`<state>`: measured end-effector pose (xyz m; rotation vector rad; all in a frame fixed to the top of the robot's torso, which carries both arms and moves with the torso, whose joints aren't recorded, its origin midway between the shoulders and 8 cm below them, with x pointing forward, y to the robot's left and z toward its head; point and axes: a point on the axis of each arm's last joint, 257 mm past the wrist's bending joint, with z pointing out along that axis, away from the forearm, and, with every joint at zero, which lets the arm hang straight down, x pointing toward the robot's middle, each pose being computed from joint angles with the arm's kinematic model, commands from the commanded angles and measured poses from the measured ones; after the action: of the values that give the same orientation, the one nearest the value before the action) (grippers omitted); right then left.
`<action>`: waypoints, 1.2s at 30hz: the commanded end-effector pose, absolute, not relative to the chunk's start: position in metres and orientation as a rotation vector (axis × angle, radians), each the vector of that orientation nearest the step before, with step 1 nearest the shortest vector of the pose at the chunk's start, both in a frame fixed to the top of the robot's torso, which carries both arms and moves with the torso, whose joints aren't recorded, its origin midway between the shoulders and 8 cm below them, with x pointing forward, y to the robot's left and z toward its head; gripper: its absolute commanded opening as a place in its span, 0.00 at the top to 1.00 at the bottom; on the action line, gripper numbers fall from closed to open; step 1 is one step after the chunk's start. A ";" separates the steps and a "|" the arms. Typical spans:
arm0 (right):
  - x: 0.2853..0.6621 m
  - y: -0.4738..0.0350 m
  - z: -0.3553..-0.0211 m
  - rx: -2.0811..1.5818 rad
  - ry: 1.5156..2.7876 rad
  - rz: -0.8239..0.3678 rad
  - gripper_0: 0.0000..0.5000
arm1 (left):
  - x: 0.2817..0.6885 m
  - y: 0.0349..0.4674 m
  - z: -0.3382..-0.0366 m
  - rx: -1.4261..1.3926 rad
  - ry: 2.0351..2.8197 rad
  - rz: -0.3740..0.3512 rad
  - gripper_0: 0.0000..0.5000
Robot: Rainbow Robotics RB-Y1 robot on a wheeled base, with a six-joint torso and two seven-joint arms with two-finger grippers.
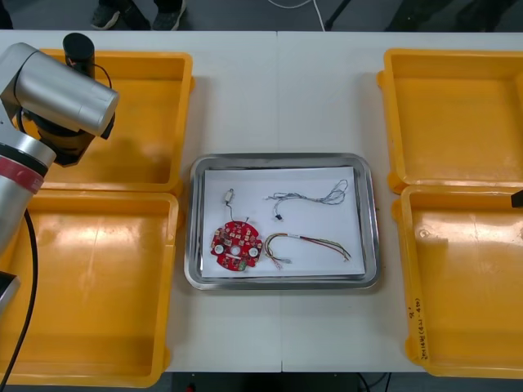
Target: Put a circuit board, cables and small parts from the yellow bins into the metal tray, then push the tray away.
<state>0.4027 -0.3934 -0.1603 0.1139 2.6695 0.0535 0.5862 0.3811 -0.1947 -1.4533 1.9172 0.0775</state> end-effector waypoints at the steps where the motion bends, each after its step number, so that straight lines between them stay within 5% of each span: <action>1: 0.404 -0.395 -0.148 0.107 2.631 0.054 0.00 | 0.589 0.351 -0.194 -1.441 1.935 0.013 1.00; 13: 0.404 -0.395 -0.148 0.110 2.630 0.057 0.00 | 0.590 0.307 -0.190 -1.228 2.074 0.007 1.00; 33: 0.404 -0.393 -0.148 0.096 2.632 0.064 0.00 | 0.593 0.292 -0.183 -1.168 2.109 -0.034 1.00; 35: 0.404 -0.393 -0.148 0.096 2.630 0.064 0.00 | 0.593 0.293 -0.182 -1.170 2.104 -0.034 0.87; 36: 0.403 -0.393 -0.148 0.097 2.633 0.063 0.00 | 0.593 0.293 -0.182 -1.173 2.101 -0.034 0.65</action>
<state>0.4024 -0.3919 -0.1604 0.1098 2.6708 0.0607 0.5936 0.3074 -0.1849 -1.2614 2.0604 -0.0358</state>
